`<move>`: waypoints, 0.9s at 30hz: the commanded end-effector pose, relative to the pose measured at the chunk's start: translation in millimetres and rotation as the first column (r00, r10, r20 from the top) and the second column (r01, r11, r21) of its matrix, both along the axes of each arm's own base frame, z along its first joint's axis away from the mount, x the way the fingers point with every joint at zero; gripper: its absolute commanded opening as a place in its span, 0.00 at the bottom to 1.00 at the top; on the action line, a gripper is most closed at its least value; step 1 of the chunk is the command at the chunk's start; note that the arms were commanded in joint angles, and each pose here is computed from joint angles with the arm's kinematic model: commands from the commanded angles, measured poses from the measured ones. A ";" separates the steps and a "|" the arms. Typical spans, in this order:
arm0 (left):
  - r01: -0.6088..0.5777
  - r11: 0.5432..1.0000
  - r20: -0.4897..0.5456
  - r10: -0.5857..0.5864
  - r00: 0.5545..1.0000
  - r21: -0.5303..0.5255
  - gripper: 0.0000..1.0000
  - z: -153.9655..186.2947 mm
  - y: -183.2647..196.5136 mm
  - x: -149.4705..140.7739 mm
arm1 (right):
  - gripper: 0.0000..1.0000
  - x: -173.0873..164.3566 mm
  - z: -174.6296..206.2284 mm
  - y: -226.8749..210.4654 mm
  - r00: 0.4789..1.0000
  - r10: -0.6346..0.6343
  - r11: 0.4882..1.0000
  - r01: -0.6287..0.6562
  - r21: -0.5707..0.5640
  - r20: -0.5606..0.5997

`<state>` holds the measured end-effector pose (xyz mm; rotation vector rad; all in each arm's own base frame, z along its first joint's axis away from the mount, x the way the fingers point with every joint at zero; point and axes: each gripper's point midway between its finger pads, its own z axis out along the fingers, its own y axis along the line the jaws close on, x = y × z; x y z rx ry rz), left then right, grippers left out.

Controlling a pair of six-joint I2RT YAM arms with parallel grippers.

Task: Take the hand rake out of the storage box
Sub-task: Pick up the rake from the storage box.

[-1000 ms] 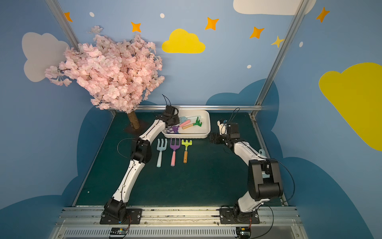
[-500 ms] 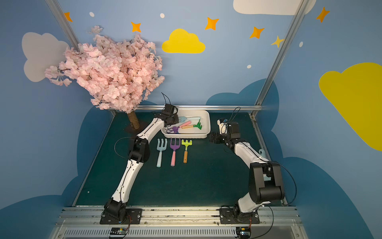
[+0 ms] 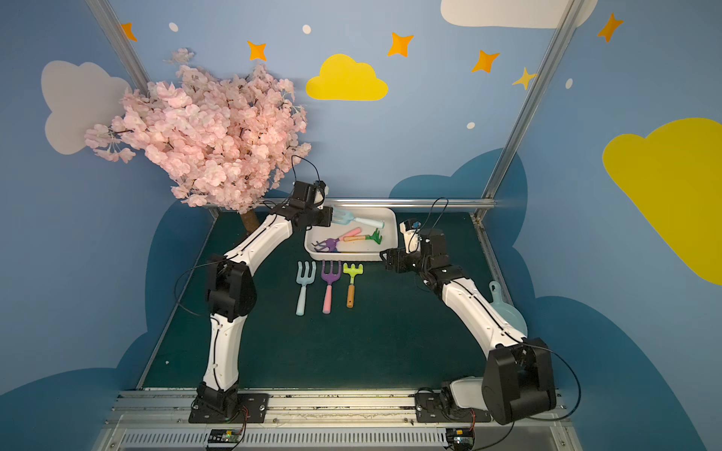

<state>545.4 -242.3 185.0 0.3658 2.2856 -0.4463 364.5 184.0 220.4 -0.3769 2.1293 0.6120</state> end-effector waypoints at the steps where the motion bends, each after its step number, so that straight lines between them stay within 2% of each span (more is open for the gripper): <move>1: 0.217 0.976 0.076 -0.218 0.973 0.015 0.03 -3.4 -17.0 -43.2 | 0.94 -21.0 -1.4 3.8 1.000 0.015 0.999 -0.016 -0.041 -0.014; 5: 0.337 0.939 0.020 -0.336 0.942 -0.066 0.03 -16.8 -24.2 -95.6 | 0.91 -45.7 -14.0 23.5 0.992 0.112 0.988 -0.116 -0.100 -0.050; 6: 0.363 0.930 0.014 -0.363 0.932 -0.058 0.03 -22.0 -25.6 -106.4 | 0.90 -51.5 -18.3 28.7 0.989 0.131 0.984 -0.137 -0.112 -0.062; 8: 0.401 0.916 0.012 -0.401 0.916 -0.016 0.03 -32.2 -26.0 -120.3 | 0.86 -54.8 -28.6 29.9 0.994 0.078 0.985 -0.089 -0.148 -0.075; 10: 0.425 0.905 0.006 -0.425 0.905 0.010 0.03 -39.7 -25.2 -127.4 | 0.85 -66.6 -36.3 47.2 0.987 0.142 0.977 -0.153 -0.146 -0.081; 13: 0.462 0.887 0.003 -0.462 0.887 -0.007 0.03 -40.2 -30.5 -134.4 | 0.83 -78.2 -55.1 61.5 0.976 0.171 0.960 -0.196 -0.198 -0.136; 18: 0.526 0.850 0.021 -0.526 0.850 -0.003 0.03 -38.4 -45.7 -146.1 | 0.77 -93.3 -86.6 63.9 0.952 0.127 0.931 -0.212 -0.299 -0.279; 22: 0.560 0.828 0.005 -0.560 0.828 -0.005 0.03 -38.4 -53.7 -155.3 | 0.57 -100.0 -108.3 63.3 0.931 0.105 0.912 -0.231 -0.340 -0.351; 25: 0.580 0.815 0.001 -0.580 0.815 -0.004 0.04 -37.6 -60.1 -161.6 | 0.31 -101.3 -117.3 63.7 0.918 0.095 0.902 -0.243 -0.358 -0.385; 27: 0.584 0.812 0.001 -0.584 0.812 -0.016 0.07 -35.9 -62.9 -163.2 | 0.19 -100.1 -121.9 63.4 0.917 0.078 0.900 -0.234 -0.369 -0.391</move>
